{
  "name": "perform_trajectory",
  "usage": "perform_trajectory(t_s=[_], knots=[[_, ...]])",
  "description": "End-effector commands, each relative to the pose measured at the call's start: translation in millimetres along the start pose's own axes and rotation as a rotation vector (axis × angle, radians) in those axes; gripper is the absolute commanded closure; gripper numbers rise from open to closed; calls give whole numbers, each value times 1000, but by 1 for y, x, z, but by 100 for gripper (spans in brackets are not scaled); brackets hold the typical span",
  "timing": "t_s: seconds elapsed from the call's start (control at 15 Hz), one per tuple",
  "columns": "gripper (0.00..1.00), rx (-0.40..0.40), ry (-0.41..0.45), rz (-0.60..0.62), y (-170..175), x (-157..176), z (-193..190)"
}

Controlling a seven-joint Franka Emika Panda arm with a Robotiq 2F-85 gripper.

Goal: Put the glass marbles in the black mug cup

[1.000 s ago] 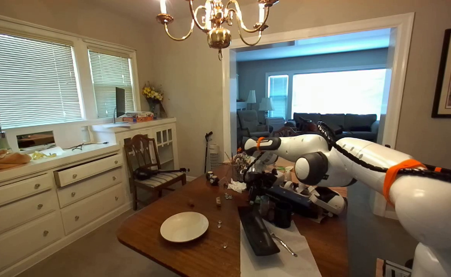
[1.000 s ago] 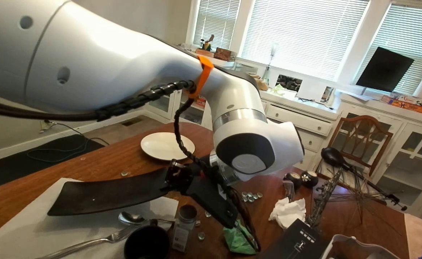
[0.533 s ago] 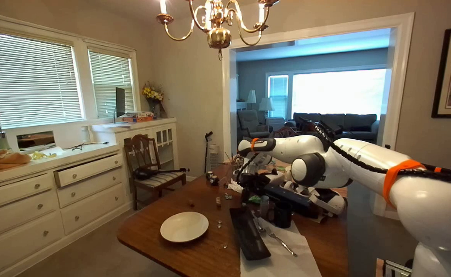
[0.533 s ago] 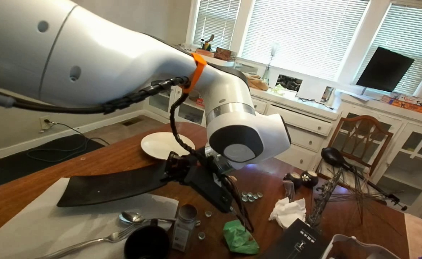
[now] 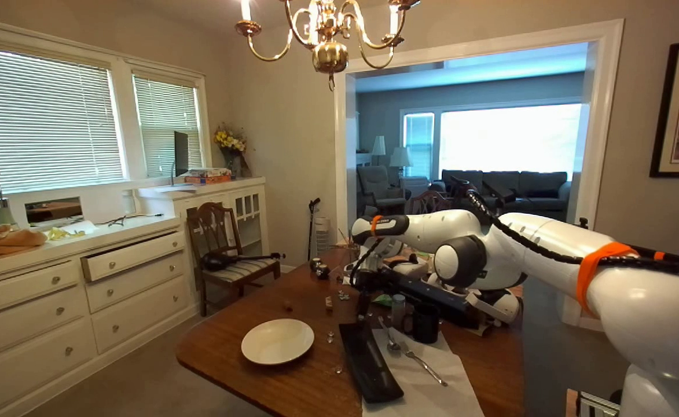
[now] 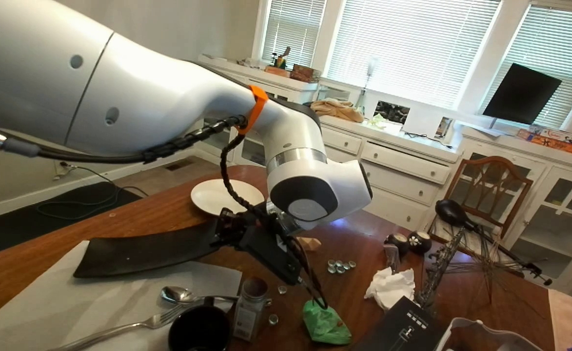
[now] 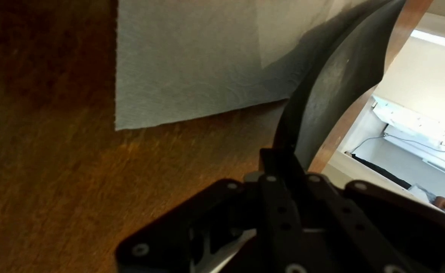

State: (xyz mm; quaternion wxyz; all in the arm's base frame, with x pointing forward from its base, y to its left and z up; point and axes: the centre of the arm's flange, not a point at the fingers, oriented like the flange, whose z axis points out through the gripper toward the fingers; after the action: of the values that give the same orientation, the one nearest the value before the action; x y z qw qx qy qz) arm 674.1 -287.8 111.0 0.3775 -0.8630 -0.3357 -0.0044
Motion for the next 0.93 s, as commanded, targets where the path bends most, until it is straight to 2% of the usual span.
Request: perform_trajectory(t_s=[0.0,0.33,0.47,0.6,0.87], knots=[[67,-9,7,24,-24,-13,19],[31,-89,15,67,-3,-34,-11],[16,-168,36,83,7,-49,-36],[1,-299,66,79,16,-65,-76],[0,-529,102,-6,11,-92,-174]])
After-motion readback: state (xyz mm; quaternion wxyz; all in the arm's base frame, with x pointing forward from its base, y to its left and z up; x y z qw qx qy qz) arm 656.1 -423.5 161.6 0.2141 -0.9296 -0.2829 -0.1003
